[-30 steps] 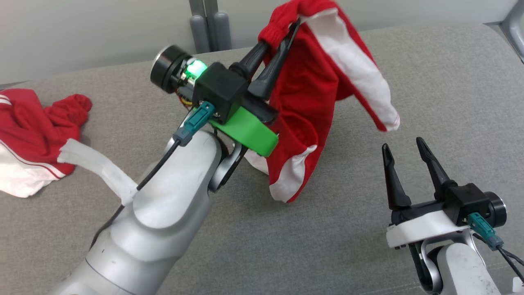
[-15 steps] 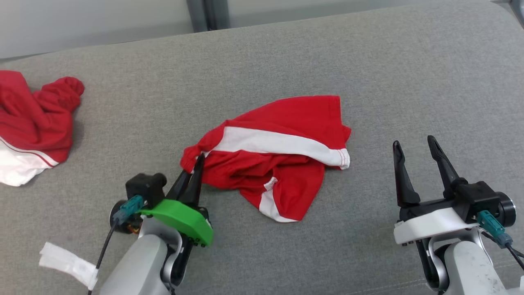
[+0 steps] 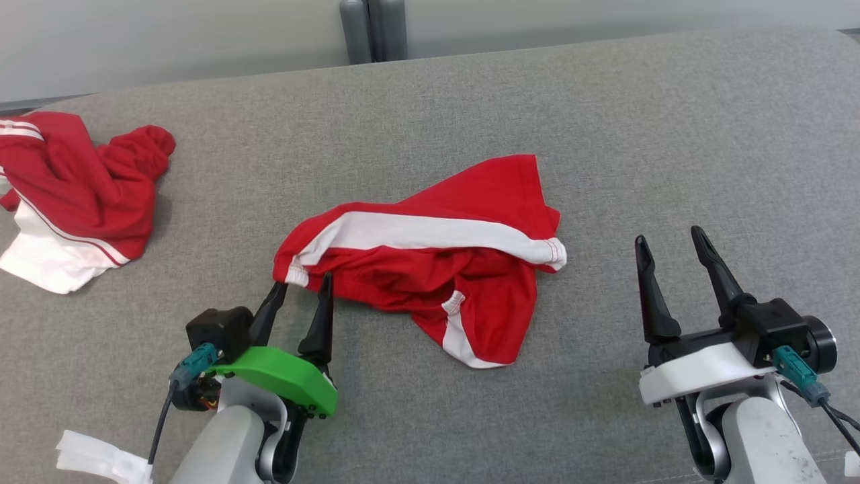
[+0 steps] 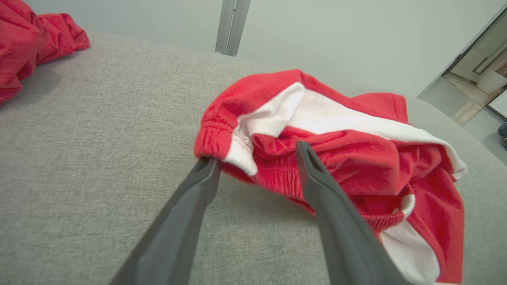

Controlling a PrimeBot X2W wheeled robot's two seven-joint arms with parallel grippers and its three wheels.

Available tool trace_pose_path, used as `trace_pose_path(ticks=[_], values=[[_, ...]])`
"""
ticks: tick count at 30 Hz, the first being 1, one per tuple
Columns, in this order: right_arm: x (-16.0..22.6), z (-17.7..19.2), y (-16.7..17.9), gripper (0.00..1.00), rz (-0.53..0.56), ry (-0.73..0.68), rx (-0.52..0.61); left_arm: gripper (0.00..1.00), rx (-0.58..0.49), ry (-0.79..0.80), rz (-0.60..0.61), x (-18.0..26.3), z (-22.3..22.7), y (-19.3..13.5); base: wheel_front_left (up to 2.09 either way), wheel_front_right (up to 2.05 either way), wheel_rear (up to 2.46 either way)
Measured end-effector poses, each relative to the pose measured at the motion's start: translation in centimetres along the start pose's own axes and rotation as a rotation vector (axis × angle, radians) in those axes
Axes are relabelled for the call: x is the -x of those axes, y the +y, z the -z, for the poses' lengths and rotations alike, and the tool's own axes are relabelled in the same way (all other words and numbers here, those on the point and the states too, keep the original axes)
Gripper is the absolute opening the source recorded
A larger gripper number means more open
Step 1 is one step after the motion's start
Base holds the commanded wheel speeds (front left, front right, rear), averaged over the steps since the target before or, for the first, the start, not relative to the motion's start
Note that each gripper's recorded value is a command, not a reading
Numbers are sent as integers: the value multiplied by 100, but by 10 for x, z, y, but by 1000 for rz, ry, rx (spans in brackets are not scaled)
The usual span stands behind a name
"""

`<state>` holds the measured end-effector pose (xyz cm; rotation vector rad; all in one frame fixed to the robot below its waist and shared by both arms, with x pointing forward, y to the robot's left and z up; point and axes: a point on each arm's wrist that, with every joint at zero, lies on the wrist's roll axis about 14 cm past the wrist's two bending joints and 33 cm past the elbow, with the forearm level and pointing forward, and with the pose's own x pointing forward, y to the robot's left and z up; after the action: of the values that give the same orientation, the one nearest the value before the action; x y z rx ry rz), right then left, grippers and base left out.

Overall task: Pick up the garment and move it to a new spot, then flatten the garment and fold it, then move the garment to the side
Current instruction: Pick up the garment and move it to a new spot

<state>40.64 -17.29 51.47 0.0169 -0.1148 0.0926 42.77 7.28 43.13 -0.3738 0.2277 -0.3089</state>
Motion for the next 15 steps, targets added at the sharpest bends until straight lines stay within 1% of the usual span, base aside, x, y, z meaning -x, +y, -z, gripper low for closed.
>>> trace_pose_path(ticks=[7,12,15], values=[[2,-9,3,100,-9,-21,3,100,-26,-56,-23,16,-15,7,0,0,0],[8,-14,8,100,-21,-33,3,100,-47,-108,-52,37,-26,14,0,0,0],[13,-19,11,100,-28,-44,4,100,-35,-149,-78,52,-34,16,0,0,0]])
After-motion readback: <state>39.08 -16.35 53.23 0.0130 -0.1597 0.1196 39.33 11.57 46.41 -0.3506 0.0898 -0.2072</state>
